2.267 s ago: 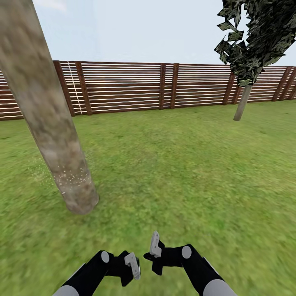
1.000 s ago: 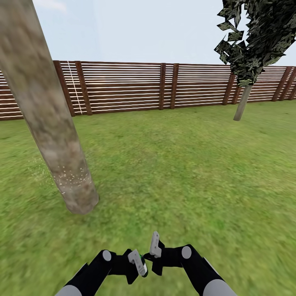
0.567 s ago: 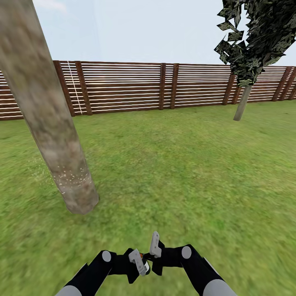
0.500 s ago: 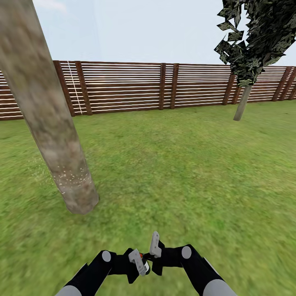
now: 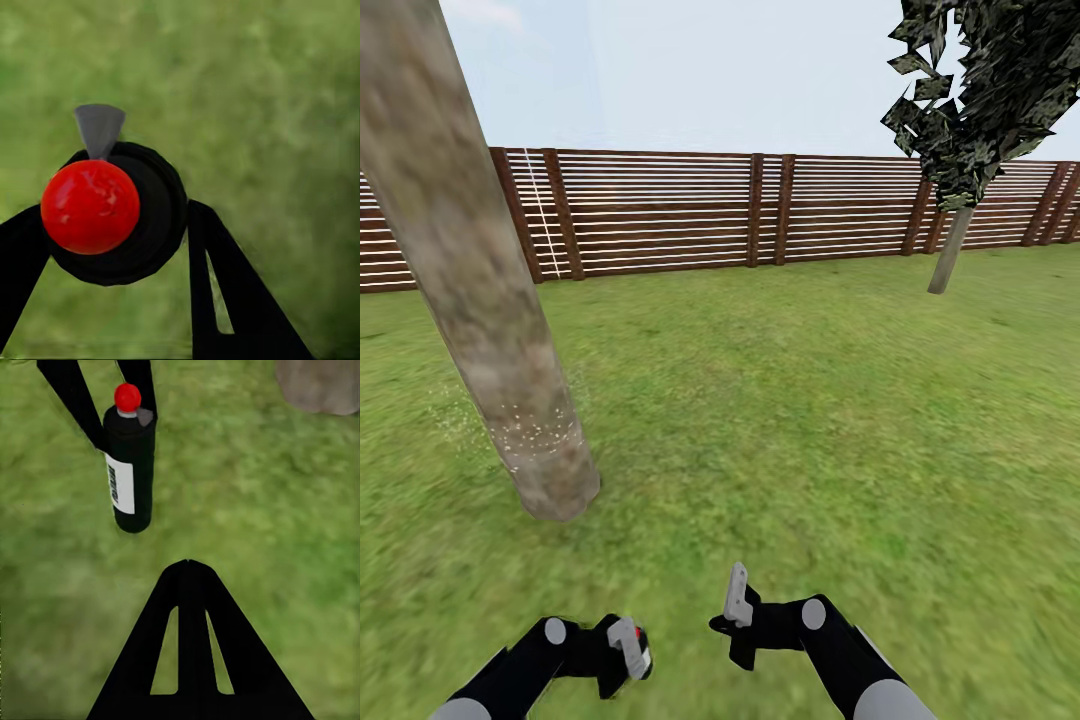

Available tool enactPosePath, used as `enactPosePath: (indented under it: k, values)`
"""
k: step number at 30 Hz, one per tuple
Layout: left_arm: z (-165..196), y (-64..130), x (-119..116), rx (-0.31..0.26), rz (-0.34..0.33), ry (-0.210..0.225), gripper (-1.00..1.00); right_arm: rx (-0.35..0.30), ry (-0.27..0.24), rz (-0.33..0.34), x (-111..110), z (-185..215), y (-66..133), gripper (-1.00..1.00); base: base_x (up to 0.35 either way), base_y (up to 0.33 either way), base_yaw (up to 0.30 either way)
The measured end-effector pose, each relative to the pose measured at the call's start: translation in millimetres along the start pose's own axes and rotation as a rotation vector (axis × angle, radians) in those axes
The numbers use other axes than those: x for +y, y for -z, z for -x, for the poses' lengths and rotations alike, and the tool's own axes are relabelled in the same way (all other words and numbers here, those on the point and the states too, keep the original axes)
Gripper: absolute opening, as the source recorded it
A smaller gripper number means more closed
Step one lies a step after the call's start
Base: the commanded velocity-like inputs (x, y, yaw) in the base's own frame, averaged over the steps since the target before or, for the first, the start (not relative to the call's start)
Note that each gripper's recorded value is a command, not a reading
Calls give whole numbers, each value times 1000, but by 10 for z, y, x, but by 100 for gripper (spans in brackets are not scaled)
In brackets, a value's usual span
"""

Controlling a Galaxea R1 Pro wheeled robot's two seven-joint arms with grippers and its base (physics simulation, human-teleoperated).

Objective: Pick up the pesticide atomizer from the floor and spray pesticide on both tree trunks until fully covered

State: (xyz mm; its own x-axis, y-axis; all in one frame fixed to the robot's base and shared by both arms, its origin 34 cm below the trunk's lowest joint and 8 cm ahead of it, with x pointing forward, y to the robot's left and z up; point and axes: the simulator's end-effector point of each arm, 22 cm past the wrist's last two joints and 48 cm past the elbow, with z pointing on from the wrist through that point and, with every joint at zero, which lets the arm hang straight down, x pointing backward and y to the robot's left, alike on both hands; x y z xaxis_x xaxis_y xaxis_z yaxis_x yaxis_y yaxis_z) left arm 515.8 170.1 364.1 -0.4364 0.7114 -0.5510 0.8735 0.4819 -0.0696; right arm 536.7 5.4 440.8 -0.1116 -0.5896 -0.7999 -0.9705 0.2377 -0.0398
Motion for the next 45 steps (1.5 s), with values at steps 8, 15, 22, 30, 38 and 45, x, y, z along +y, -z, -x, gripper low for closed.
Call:
enactPosePath:
  k: [8,15,22,30,38,45]
  values:
    - [-783,398,445,111,106,40,-100,0,-7,-41,-85,-16,4,100,0,0,0]
    - [-1421,388,692,42,535,437,-100,301,-416,-760,-720,-2205,1192,100,0,0,0]
    - [-1956,780,819,-59,848,840,-100,383,-751,-1290,-484,-2962,2150,100,0,0,0]
    - [-2053,792,726,-55,857,855,-100,383,-782,-1307,-444,-2983,2156,100,0,0,0]
    - [-2006,743,693,-61,848,859,-100,496,-842,-1210,560,-3295,1976,100,0,0,0]
    - [-2089,771,655,-48,850,859,-100,494,-853,-1199,631,-3267,1905,100,0,0,0]
